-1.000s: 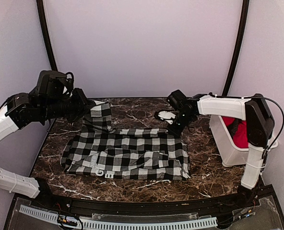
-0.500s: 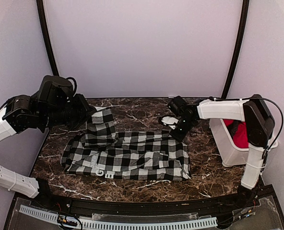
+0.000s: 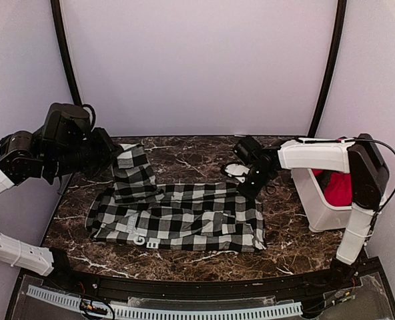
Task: Fold and stack the mixed laundry pile
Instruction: Fold the 1/3-folded shirt at the center of the board.
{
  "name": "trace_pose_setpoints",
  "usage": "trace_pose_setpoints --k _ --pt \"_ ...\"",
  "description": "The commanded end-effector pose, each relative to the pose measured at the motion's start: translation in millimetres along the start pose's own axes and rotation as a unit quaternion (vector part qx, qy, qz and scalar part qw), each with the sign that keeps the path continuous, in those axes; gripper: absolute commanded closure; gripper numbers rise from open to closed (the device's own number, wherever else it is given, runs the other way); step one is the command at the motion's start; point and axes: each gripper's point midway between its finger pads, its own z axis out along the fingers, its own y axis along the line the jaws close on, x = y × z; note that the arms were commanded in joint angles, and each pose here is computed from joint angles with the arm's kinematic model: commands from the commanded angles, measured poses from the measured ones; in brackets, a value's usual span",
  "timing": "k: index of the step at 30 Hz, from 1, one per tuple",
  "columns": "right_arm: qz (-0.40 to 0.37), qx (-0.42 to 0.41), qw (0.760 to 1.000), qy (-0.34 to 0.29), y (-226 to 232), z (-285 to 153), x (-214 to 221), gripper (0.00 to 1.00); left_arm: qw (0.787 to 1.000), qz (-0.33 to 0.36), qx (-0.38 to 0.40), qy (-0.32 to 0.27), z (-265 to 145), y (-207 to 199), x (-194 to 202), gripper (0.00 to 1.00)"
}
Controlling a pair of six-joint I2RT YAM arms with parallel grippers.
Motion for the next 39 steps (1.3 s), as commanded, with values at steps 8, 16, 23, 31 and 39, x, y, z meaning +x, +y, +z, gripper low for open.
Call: trace_pose_setpoints --k 8,16,23,31,39 --pt "-0.003 -0.007 0.998 0.057 18.0 11.3 29.5 1.0 1.0 0.019 0.015 0.006 -6.2 -4.7 -0.2 1.0" --pt "-0.011 -0.023 0.998 0.057 30.1 -0.8 33.0 1.0 1.0 0.025 0.019 0.002 -12.4 -6.4 -5.1 1.0" --pt "-0.012 -0.018 0.998 0.066 35.8 -6.8 36.0 1.0 0.999 0.029 0.006 -0.023 -25.6 2.4 -20.2 1.0" --pt "-0.006 -0.02 0.998 0.063 39.1 -22.8 34.5 1.0 0.999 0.033 0.0 -0.029 -28.0 6.8 -22.9 1.0" --pt "-0.012 -0.038 0.997 0.059 57.3 -32.6 32.5 1.0 0.998 0.039 0.004 -0.048 -34.5 5.1 -34.0 1.0"
